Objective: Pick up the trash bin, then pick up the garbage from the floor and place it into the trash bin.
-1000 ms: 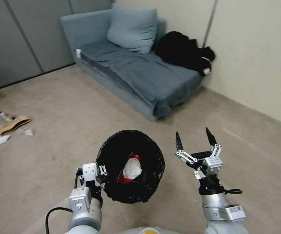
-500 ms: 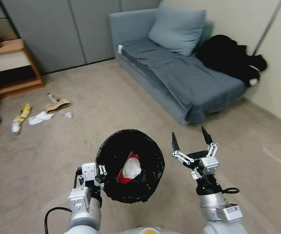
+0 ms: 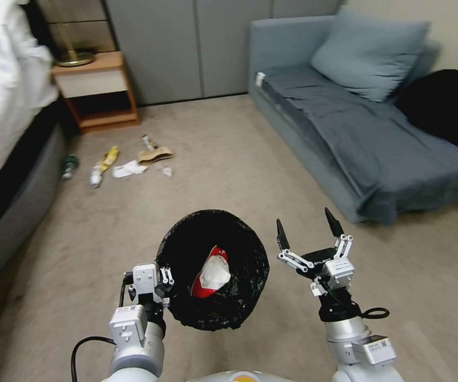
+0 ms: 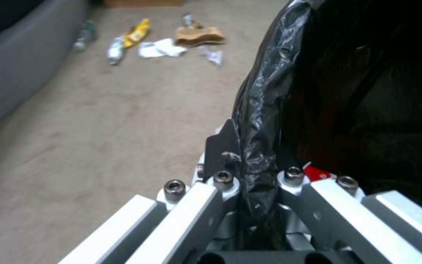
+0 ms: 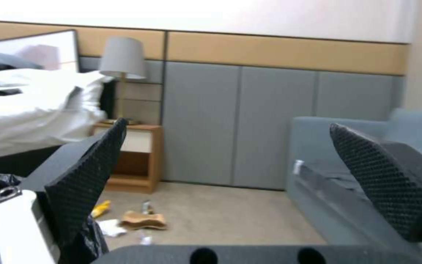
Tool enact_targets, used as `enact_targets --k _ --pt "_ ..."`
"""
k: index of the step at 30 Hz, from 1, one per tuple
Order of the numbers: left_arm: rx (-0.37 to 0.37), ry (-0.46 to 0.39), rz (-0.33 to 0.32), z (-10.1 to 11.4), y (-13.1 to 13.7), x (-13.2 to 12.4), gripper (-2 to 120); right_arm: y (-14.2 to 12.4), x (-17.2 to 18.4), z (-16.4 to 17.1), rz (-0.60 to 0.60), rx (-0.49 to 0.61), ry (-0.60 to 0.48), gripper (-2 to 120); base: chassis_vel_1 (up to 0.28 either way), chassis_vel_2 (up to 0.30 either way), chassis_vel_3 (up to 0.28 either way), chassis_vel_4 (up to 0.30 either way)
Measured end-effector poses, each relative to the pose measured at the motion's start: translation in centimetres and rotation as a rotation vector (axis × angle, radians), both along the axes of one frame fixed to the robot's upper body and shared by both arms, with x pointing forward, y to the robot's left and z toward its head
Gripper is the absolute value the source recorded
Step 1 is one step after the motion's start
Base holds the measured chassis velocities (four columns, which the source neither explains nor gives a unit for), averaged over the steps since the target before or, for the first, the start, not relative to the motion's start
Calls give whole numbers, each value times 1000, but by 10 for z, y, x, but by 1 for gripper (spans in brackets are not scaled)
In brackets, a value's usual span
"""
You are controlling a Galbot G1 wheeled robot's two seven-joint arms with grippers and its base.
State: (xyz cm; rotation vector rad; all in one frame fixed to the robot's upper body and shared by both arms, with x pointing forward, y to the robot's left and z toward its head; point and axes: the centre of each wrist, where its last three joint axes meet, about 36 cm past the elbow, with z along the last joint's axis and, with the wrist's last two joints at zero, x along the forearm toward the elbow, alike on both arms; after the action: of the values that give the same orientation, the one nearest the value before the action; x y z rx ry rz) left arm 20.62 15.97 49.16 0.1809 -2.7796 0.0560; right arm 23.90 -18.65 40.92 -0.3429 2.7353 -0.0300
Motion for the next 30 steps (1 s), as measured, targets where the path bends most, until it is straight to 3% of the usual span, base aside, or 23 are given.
enact_targets --k 20,30 --pt "-5 -11 -2 -3 -2 2 1 2 -4 -3 28 -34 2 100 121 121 122 118" --pt "-10 -21 -3 -6 -3 4 1 0 -5 -7 32 -49 9 100 35 34 28 33"
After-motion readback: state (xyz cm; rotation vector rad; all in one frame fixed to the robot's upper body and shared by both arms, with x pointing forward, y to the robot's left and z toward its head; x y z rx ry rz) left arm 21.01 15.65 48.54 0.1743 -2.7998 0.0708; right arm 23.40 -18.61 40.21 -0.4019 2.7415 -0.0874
